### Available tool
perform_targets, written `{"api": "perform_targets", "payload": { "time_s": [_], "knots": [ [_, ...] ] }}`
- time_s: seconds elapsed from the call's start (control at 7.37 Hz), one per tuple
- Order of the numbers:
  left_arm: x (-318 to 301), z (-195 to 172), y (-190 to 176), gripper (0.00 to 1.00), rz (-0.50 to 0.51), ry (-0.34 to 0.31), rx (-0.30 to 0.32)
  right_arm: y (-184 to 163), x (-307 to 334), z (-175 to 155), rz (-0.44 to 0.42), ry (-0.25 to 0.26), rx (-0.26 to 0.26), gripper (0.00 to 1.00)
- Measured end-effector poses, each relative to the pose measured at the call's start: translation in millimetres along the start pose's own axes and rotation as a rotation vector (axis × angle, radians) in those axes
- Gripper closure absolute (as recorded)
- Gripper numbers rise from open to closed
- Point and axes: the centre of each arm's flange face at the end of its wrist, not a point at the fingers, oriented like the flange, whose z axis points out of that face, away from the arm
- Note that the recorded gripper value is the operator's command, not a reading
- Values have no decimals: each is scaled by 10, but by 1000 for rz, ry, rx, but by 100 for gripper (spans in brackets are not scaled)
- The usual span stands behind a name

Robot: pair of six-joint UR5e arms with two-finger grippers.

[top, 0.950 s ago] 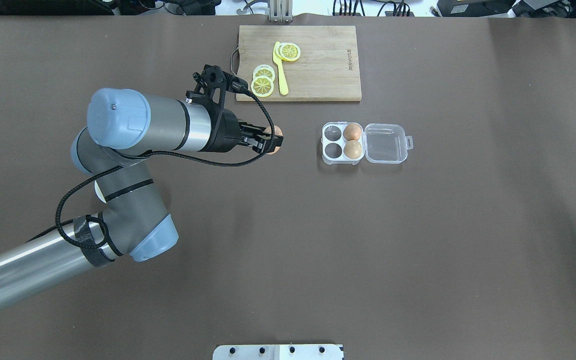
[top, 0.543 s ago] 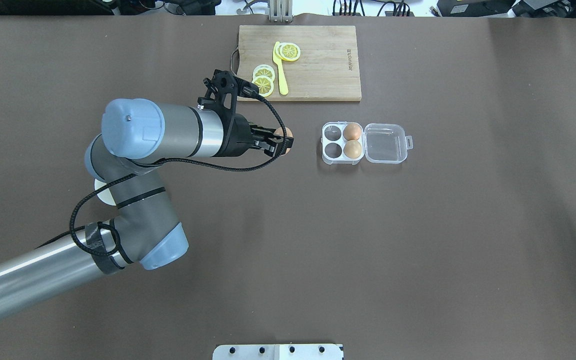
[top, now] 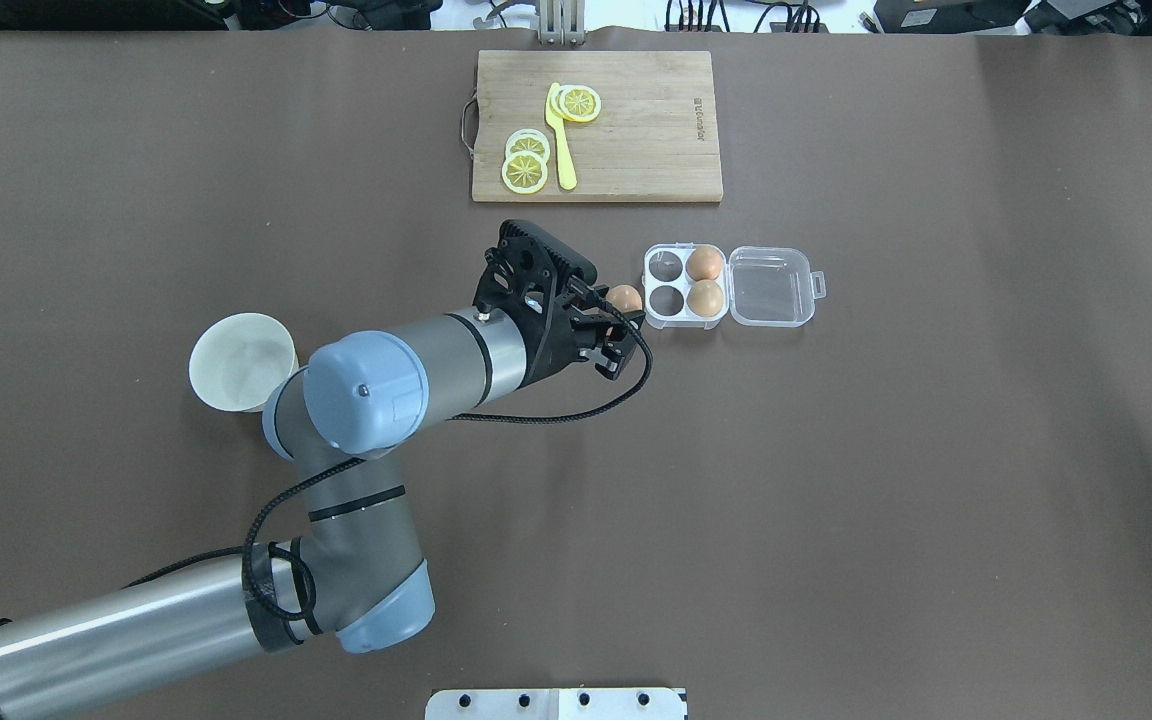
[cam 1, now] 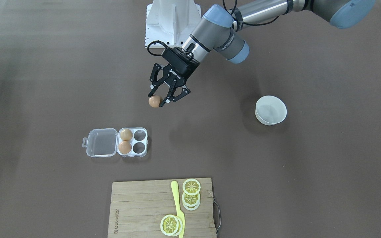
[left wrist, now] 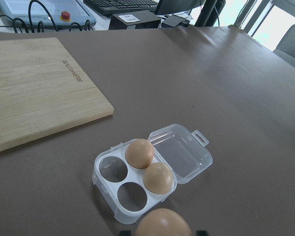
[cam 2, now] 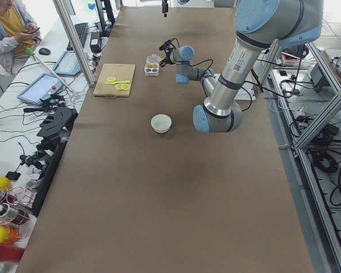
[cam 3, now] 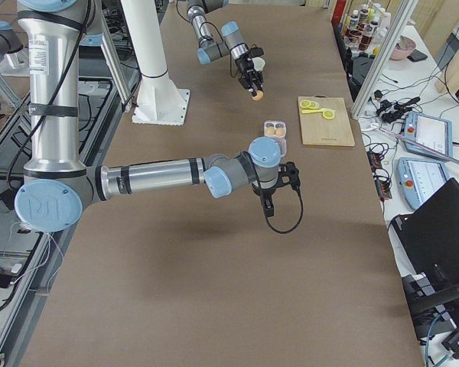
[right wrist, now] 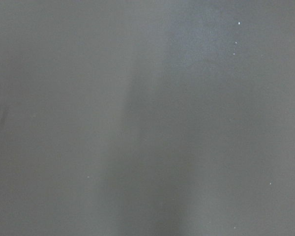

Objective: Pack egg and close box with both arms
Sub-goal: 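Carry the egg with the left gripper over to the clear egg box, then lower the egg into the empty slot and open the left gripper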

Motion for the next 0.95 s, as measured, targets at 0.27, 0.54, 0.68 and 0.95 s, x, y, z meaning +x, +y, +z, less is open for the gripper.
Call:
{"api": "perform_targets", "payload": {
  "time_s": [0.27, 0.54, 0.68, 0.95],
  "knots": [
    [171, 149, 117, 100, 116, -99, 44, -21, 11, 12, 5, 4, 0, 1],
    [393, 396, 140, 100, 193, -184, 71, -31, 40, 41, 13, 9, -4, 1],
    [550, 529, 43, 100, 212, -203, 84, -49, 57, 60, 17, 10, -7, 1],
    [705, 700, -99, 100, 223, -221, 93, -86, 92, 101, 28, 12, -13, 1]
  ]
}}
